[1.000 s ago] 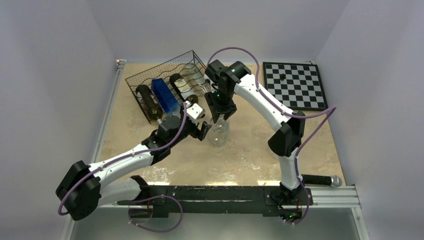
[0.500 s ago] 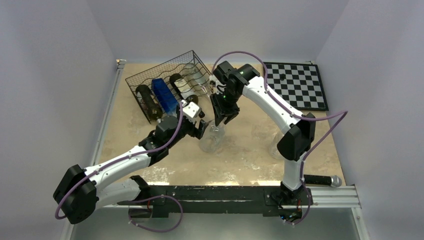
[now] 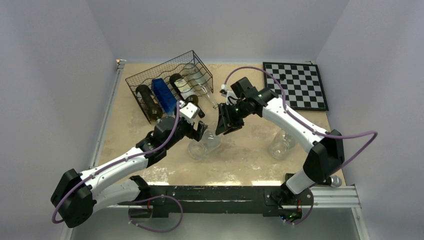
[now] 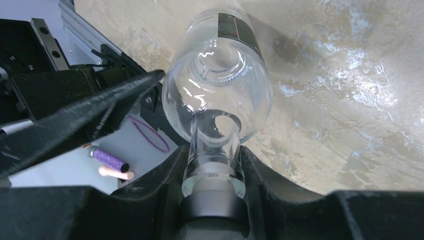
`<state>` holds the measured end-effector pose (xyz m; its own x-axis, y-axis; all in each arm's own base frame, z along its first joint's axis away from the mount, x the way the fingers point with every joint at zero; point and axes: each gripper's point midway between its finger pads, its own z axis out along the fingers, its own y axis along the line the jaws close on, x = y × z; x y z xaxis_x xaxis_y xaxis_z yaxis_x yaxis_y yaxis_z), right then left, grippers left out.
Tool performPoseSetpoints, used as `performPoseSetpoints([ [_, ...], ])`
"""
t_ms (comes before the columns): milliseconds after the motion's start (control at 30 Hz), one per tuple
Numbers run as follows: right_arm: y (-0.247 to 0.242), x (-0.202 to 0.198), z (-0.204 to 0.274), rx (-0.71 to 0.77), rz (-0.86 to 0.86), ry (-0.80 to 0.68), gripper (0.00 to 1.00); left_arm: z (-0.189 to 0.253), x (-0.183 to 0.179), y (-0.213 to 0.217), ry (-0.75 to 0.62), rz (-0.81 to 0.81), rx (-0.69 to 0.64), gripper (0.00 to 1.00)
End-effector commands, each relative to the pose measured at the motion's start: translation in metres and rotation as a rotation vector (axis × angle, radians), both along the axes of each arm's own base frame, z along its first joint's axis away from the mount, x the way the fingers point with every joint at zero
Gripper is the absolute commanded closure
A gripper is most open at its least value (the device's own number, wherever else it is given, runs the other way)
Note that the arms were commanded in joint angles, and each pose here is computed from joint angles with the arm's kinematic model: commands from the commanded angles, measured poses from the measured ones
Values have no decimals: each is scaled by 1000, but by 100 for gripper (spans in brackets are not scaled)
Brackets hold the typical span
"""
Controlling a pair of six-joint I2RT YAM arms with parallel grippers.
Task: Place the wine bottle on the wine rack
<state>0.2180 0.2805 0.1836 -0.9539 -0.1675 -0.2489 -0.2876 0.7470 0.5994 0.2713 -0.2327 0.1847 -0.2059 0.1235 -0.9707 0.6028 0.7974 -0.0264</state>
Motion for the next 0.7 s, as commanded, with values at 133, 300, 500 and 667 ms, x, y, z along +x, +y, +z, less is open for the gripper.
performPoseSetpoints([
  [133, -3, 21, 5, 180, -168, -238, 100, 8, -12, 38, 262, 285, -124, 1],
  [300, -22, 12, -23, 136, -180, -291, 100, -10, -31, 33, 441, 265, -96, 1],
  [500, -40, -14, -55, 86, -123, -282, 100, -51, -56, 19, 709, 193, -114, 1],
  [667, -44, -34, -67, 88, -83, -245, 100, -63, -67, 22, 901, 207, -210, 1],
])
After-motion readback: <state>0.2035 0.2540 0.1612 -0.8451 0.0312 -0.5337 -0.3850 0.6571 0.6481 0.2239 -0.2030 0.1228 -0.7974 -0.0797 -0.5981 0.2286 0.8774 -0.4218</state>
